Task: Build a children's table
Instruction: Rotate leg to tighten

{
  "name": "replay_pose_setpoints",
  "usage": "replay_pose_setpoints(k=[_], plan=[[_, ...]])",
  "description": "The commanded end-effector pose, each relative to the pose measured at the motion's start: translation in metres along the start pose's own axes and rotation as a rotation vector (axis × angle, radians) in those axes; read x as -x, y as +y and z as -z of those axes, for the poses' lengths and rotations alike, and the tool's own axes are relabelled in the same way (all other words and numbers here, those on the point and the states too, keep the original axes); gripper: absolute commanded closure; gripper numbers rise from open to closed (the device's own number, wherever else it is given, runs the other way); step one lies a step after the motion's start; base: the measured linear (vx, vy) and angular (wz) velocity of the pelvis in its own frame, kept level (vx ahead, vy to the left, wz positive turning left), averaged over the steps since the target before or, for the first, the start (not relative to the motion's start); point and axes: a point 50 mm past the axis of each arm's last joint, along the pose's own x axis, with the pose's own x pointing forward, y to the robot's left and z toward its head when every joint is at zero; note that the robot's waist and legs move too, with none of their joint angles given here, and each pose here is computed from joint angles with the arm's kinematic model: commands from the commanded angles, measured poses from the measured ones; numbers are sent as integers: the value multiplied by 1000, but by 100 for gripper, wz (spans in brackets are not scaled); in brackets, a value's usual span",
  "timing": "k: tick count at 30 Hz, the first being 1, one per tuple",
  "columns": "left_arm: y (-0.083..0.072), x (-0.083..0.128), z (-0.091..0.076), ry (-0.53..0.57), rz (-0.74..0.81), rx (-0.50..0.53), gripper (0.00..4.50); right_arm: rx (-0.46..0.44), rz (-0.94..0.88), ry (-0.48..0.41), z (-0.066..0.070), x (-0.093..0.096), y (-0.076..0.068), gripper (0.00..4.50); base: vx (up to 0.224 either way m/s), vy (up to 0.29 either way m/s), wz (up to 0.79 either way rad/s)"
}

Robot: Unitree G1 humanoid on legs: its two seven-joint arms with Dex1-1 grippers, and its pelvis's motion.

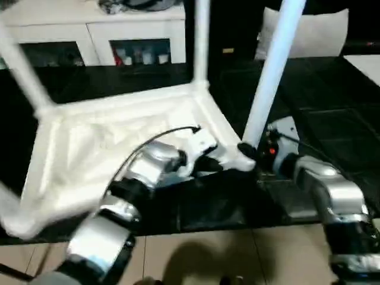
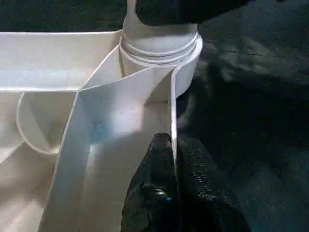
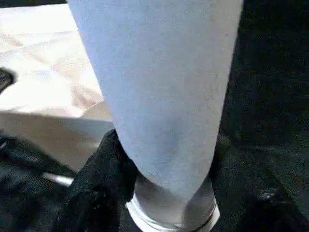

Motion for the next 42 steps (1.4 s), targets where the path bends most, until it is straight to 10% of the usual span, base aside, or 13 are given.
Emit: replay_pose_setpoints(k=[1, 16, 23, 42], plan=[[-2, -7, -39, -141, -24, -48, 450, -25, -84, 21, 9, -15, 25, 171, 0, 0, 0], [0, 18, -19, -84, 170, -205, 450, 173, -263, -13, 5, 20, 1, 36, 0, 0, 0], [-3, 36, -3, -28, 337, -315, 450, 294, -539, 43, 5, 53, -5, 36, 0, 0, 0], [-15, 53, 9, 29, 575, -375, 450, 158, -846, 120, 13, 62, 5, 167, 0, 0, 0]])
